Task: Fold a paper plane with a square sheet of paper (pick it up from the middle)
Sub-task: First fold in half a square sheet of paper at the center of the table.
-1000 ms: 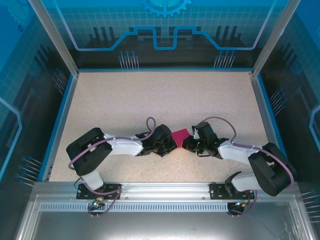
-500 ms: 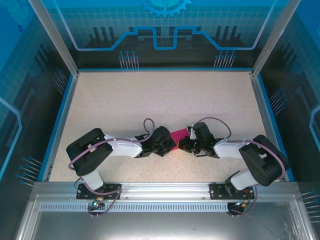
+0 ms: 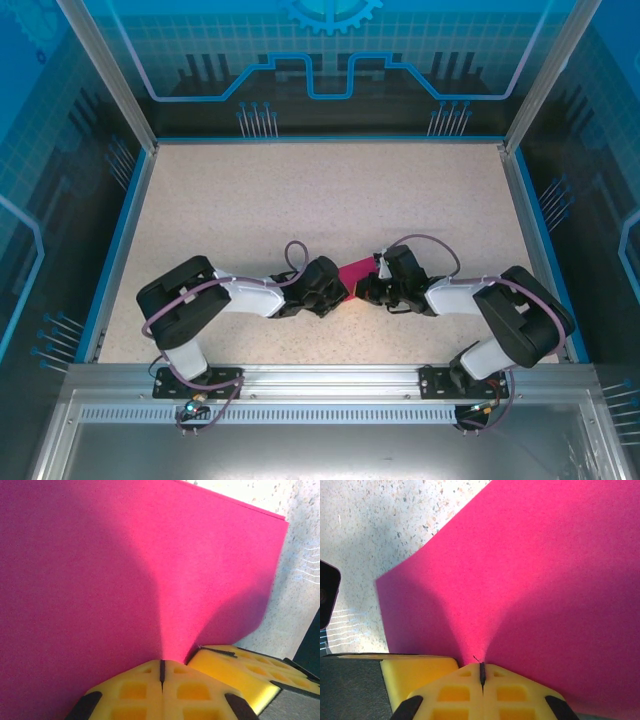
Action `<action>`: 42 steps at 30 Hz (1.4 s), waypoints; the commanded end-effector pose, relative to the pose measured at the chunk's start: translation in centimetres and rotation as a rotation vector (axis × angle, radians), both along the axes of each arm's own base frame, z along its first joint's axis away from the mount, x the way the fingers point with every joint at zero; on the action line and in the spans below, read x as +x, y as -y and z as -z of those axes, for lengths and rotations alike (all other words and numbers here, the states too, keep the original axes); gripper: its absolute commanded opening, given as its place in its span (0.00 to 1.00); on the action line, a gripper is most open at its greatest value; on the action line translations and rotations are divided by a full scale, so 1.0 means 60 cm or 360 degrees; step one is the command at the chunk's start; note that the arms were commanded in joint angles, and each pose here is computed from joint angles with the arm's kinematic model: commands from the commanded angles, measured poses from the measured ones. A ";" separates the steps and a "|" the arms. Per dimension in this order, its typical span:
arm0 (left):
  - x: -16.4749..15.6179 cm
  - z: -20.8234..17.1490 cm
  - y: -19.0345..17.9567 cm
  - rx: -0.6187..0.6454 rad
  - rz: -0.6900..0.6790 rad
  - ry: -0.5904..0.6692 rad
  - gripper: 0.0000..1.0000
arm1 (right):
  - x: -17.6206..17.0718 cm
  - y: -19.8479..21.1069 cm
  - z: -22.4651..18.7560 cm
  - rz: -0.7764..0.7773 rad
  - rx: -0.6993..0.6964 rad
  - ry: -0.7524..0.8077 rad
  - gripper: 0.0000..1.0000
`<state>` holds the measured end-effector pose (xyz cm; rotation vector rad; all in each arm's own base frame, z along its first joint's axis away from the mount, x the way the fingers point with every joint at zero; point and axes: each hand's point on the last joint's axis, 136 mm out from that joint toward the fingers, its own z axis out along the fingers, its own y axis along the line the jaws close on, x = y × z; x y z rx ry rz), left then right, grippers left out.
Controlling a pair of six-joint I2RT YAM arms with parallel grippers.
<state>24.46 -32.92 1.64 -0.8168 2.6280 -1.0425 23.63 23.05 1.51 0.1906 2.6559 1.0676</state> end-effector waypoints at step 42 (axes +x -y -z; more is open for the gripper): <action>-0.018 0.107 -0.088 0.0409 0.0417 -0.0063 0.00 | 0.042 0.044 -0.064 0.0079 -0.0045 0.0118 0.00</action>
